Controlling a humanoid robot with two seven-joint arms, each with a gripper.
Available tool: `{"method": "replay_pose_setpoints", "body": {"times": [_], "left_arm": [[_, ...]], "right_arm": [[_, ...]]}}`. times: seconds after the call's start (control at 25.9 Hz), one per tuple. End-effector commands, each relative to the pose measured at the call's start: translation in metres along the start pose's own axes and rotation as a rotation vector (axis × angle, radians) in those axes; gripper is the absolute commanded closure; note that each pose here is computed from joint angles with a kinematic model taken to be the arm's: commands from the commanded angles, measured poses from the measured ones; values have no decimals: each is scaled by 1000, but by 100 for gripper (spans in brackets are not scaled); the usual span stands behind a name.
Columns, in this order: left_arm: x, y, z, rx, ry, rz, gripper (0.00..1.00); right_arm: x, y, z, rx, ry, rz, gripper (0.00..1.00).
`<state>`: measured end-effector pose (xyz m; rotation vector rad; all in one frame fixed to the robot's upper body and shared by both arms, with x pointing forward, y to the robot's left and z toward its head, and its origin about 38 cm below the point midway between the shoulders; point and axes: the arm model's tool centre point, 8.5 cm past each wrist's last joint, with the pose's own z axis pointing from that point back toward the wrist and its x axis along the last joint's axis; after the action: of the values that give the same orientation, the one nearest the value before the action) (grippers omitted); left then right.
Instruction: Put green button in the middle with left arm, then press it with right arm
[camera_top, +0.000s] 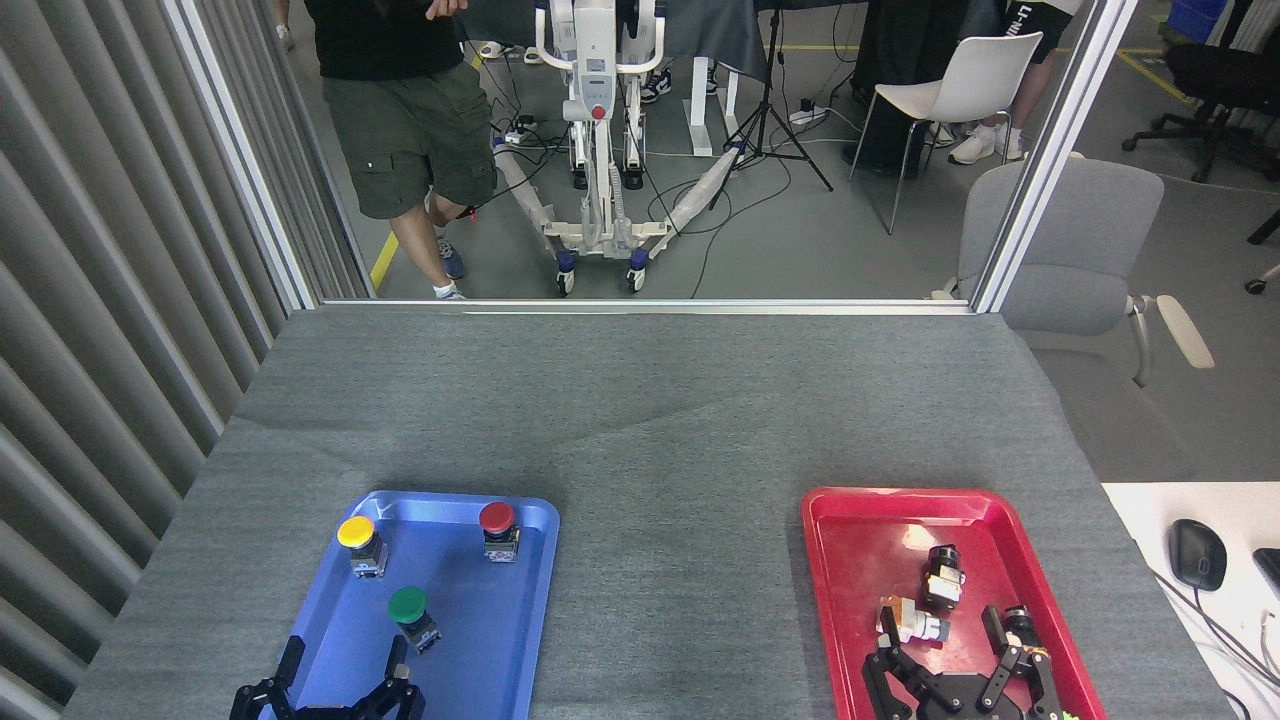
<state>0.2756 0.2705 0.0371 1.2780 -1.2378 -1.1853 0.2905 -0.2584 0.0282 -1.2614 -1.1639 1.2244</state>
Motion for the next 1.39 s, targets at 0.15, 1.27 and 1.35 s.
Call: {"method": "replay_pose_setpoints", "body": {"times": [0.15, 1.27, 1.35], "left_arm": [[-2, -4, -6, -37, 13, 19, 0], [0, -4, -10, -29, -16, 15, 0], [0, -3, -10, -28, -16, 17, 0]], "right_arm": [[-2, 2, 3, -2, 16, -57, 0], [4, 2, 3, -1, 7, -110, 0], [5, 2, 4, -1, 0, -105, 0]]}}
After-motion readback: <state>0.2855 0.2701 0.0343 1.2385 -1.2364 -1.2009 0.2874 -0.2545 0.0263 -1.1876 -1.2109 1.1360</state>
